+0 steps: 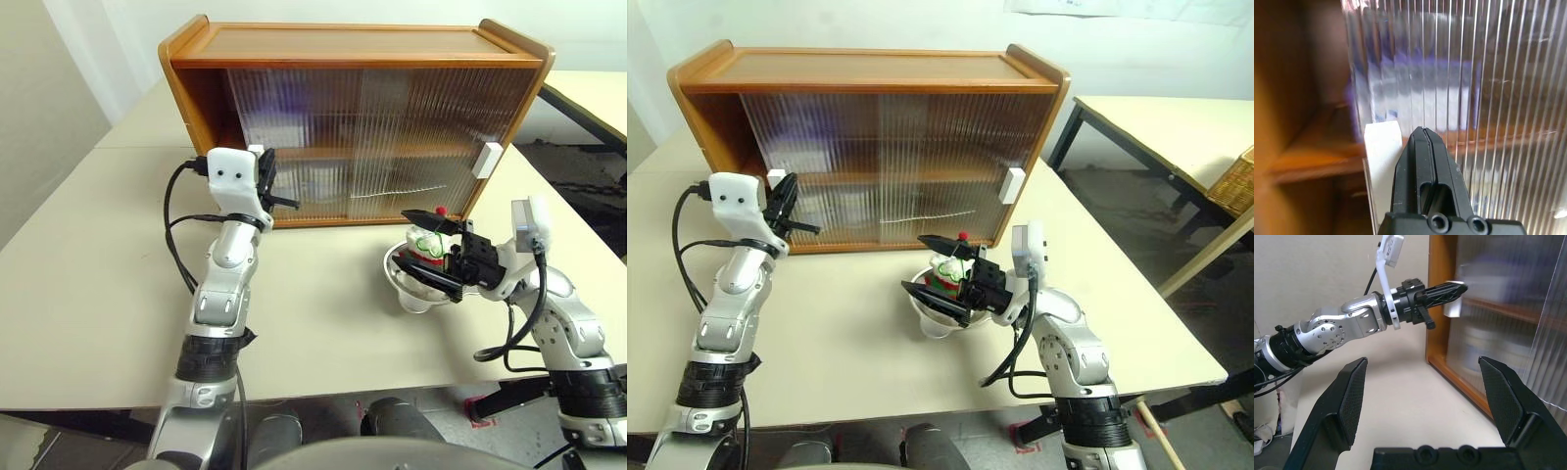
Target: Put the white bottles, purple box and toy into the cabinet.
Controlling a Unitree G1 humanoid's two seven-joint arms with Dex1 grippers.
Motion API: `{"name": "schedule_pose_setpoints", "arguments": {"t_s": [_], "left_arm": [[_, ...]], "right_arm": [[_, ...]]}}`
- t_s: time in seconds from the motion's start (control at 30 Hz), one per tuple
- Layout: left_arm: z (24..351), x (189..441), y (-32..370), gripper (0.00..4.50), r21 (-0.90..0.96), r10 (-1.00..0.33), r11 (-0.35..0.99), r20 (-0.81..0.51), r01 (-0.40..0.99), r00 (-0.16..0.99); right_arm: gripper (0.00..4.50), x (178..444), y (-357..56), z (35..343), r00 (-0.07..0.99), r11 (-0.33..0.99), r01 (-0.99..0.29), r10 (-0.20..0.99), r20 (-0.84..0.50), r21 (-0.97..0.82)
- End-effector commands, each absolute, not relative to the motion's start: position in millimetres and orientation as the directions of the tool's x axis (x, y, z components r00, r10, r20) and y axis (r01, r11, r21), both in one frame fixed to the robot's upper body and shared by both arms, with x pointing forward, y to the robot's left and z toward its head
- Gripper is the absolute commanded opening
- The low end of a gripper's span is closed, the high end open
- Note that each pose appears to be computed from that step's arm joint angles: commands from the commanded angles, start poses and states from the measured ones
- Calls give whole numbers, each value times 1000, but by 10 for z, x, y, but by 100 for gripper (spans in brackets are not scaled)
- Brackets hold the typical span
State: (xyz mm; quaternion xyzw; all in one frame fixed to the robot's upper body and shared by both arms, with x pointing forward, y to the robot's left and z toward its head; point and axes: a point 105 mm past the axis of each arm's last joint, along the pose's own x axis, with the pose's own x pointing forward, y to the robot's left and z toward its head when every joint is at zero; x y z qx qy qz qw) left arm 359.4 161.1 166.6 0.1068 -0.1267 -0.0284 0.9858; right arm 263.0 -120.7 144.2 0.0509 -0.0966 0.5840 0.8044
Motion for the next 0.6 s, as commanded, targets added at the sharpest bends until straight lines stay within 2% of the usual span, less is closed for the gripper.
{"name": "schedule_pose_setpoints", "arguments": {"t_s": [0.03, 0.6], "left_arm": [[1623, 3594, 1797, 2, 221, -18, 975, 224, -33, 974], [1627, 3506, 2161, 2, 247, 88, 958, 223, -143, 971]], "right_arm": [[450, 2651, -1202, 1429, 294, 307, -951, 935, 199, -37], [450, 2643, -1176, 1437, 285, 298, -954, 934, 214, -28]]}}
